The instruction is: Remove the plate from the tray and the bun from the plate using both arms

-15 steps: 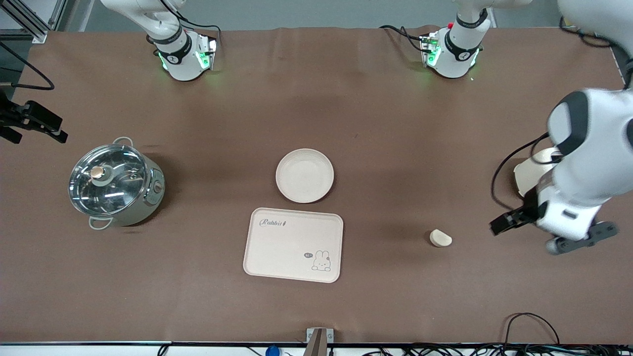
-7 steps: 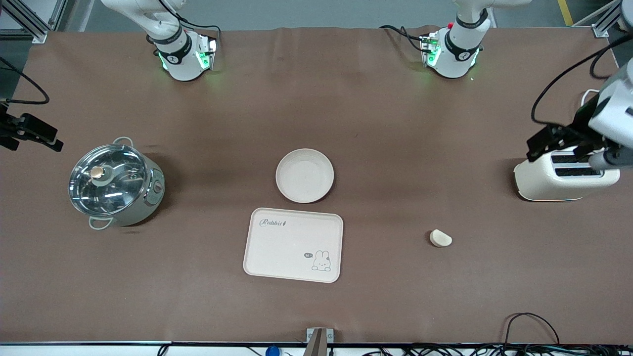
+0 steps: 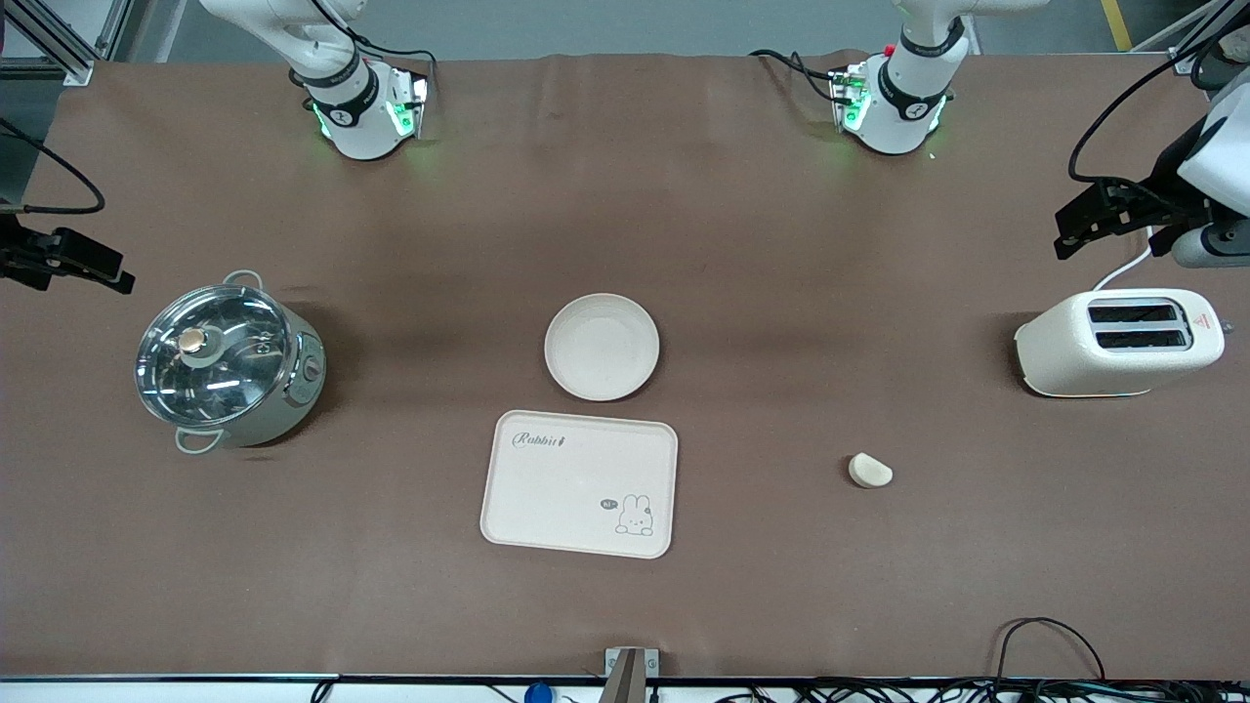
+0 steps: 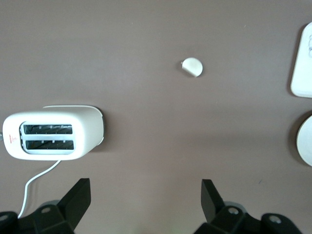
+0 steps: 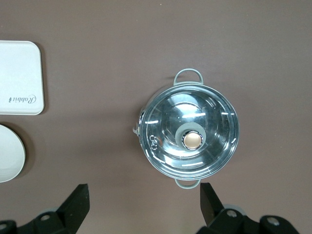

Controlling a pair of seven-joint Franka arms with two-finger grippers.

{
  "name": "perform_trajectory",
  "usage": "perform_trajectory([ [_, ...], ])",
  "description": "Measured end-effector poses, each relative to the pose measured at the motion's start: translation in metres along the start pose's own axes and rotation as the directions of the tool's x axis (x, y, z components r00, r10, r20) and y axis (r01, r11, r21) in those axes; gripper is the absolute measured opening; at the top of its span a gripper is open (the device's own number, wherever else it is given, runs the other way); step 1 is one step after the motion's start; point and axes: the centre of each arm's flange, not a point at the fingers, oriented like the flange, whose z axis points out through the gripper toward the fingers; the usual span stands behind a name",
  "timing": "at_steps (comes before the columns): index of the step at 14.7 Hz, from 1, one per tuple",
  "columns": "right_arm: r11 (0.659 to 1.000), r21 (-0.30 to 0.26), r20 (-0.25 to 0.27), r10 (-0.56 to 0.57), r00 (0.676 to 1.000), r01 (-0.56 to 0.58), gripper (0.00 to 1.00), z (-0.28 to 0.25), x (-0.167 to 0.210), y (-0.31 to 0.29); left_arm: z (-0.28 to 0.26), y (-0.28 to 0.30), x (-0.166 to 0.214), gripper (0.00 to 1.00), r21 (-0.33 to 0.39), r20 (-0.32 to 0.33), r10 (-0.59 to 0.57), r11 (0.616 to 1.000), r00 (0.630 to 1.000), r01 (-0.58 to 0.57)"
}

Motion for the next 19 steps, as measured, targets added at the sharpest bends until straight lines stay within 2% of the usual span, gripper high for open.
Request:
perform_trajectory([
  [19,1.000,0.000,0.001,0.000,1.000,0.000,1.00,0.000,0.000,0.000,-0.001,0.017,-0.010,1.00,0.003,-0.002,0.034,0.999,0.999,-0.034],
])
